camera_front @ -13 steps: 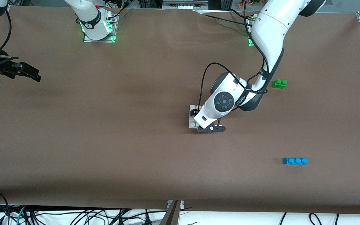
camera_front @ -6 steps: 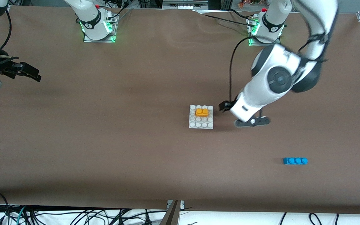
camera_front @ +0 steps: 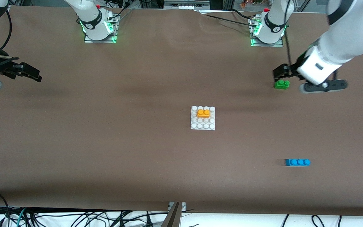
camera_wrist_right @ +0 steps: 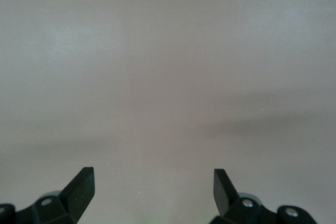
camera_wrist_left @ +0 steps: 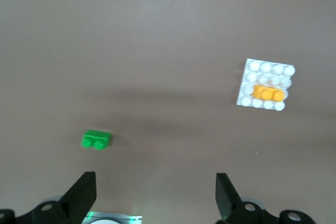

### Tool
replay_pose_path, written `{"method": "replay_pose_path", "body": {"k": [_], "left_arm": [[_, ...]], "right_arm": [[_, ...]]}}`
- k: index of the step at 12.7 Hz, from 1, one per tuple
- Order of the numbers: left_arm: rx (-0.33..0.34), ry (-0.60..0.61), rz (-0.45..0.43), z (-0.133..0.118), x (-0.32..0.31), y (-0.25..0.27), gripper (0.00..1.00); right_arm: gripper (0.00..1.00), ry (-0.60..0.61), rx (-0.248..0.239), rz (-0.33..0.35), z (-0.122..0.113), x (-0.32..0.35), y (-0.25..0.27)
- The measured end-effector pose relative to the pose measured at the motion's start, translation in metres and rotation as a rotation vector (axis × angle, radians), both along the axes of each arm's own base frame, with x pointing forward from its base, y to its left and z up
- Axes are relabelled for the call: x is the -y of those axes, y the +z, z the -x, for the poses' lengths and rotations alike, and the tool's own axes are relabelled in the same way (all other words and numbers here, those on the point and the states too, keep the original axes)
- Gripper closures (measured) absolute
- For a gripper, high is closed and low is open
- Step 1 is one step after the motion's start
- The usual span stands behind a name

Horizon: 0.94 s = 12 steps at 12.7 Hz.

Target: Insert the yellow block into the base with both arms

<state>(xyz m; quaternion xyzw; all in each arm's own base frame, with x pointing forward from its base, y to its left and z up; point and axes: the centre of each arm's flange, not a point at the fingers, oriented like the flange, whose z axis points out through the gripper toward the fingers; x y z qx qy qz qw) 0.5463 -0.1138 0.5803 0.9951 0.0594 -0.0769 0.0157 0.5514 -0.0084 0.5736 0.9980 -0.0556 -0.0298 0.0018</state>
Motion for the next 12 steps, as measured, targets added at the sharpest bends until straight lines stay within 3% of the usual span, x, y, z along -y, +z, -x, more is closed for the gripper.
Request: {"method": "replay_pose_path", "body": {"k": [3,12], "left_arm": [[0.005,-0.01,-0.024,0.0124,-0.0109,0.0167,0.0],[-0.002,-0.005,-0.027,0.0142,-0.0077,0.0137,0.0]], "right_arm": [[0.0,0.0,-0.001,0.0,0.0001,0.0,-0.0001],[0.0,0.0,-0.001,0.0,0.0001,0.0,-0.0001]]}}
